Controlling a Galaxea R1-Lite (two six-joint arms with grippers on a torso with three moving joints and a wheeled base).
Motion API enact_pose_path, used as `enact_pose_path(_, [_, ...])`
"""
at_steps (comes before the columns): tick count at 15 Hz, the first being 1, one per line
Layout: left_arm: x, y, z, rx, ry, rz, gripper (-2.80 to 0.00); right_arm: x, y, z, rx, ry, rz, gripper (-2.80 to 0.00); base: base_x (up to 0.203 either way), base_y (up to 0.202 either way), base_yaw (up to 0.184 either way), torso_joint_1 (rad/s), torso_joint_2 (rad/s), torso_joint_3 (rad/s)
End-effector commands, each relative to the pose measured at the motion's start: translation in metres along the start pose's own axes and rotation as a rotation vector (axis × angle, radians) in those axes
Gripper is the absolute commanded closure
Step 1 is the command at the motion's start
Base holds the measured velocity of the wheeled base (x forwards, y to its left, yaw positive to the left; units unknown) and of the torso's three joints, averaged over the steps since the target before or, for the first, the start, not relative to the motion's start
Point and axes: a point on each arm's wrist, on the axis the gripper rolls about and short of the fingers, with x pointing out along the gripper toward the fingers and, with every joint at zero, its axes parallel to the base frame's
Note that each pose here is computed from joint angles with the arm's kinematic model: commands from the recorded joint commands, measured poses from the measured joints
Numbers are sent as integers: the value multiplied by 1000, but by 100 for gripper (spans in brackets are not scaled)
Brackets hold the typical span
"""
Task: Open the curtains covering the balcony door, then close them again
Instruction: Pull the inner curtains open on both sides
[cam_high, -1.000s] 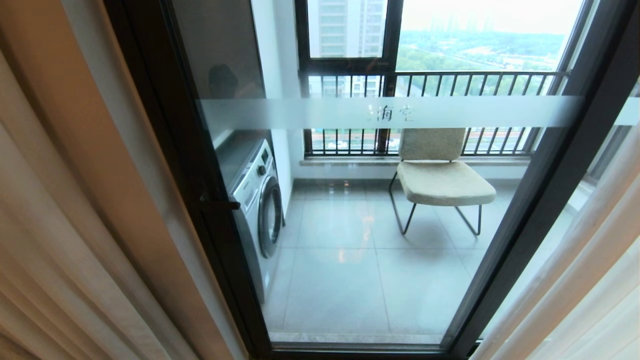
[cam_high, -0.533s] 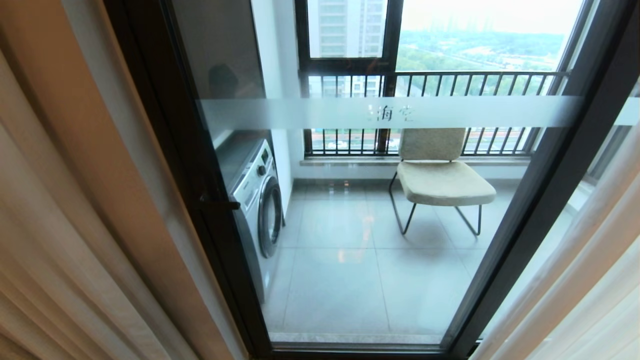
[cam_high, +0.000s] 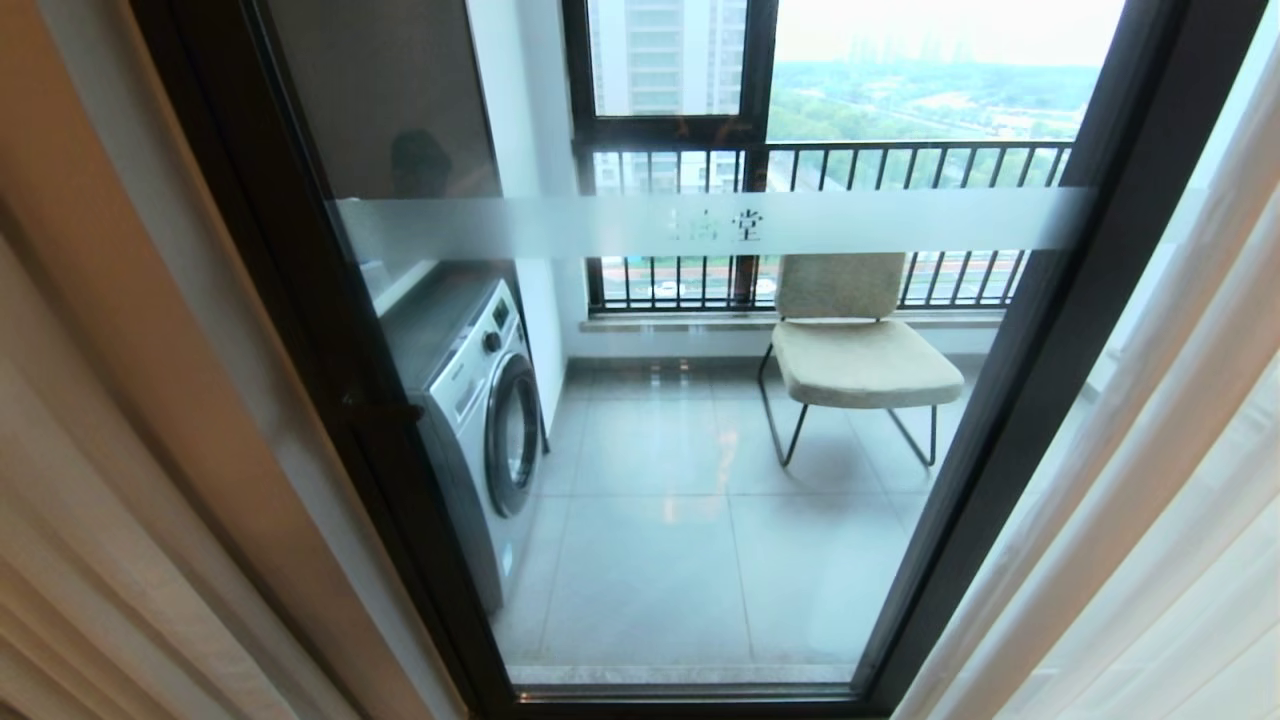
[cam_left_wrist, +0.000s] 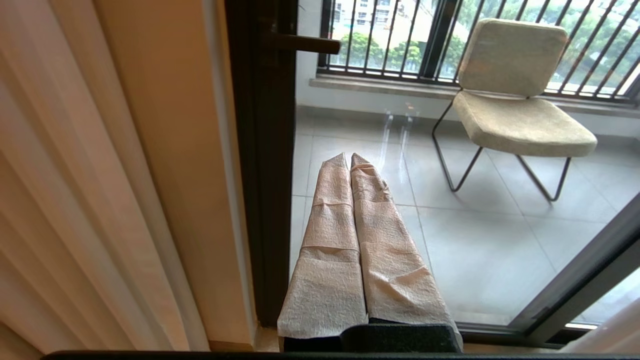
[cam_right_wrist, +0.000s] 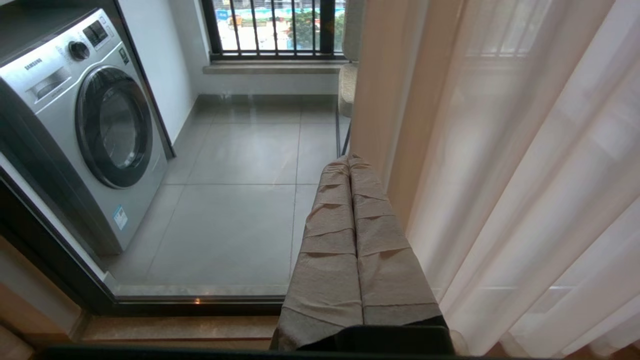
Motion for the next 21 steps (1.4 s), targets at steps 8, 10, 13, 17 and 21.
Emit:
enact_pose_path(8, [0, 0, 0, -1, -3, -1, 0, 0, 0, 0, -1, 1, -1, 0, 0, -190, 2, 2, 2, 4])
enact_pose_path(10, [0, 0, 0, -1, -3, 1, 0, 0, 0, 0, -1, 1, -1, 0, 0, -189, 4, 3, 4, 2])
enact_pose_path(13, [0, 0, 0, -1, -3, 1, 0, 0, 0, 0, -1, 1, -1, 0, 0, -190, 3, 4, 3, 3])
enact_pose_path(17, [0, 0, 0, -3, -3, -1, 0, 0, 0, 0, -1, 1, 0, 0, 0, -189, 1, 3, 2, 5])
enact_pose_path(21, [0, 0, 0, -3, -3, -1, 0, 0, 0, 0, -1, 1, -1, 0, 0, -53, -1, 1, 0, 1])
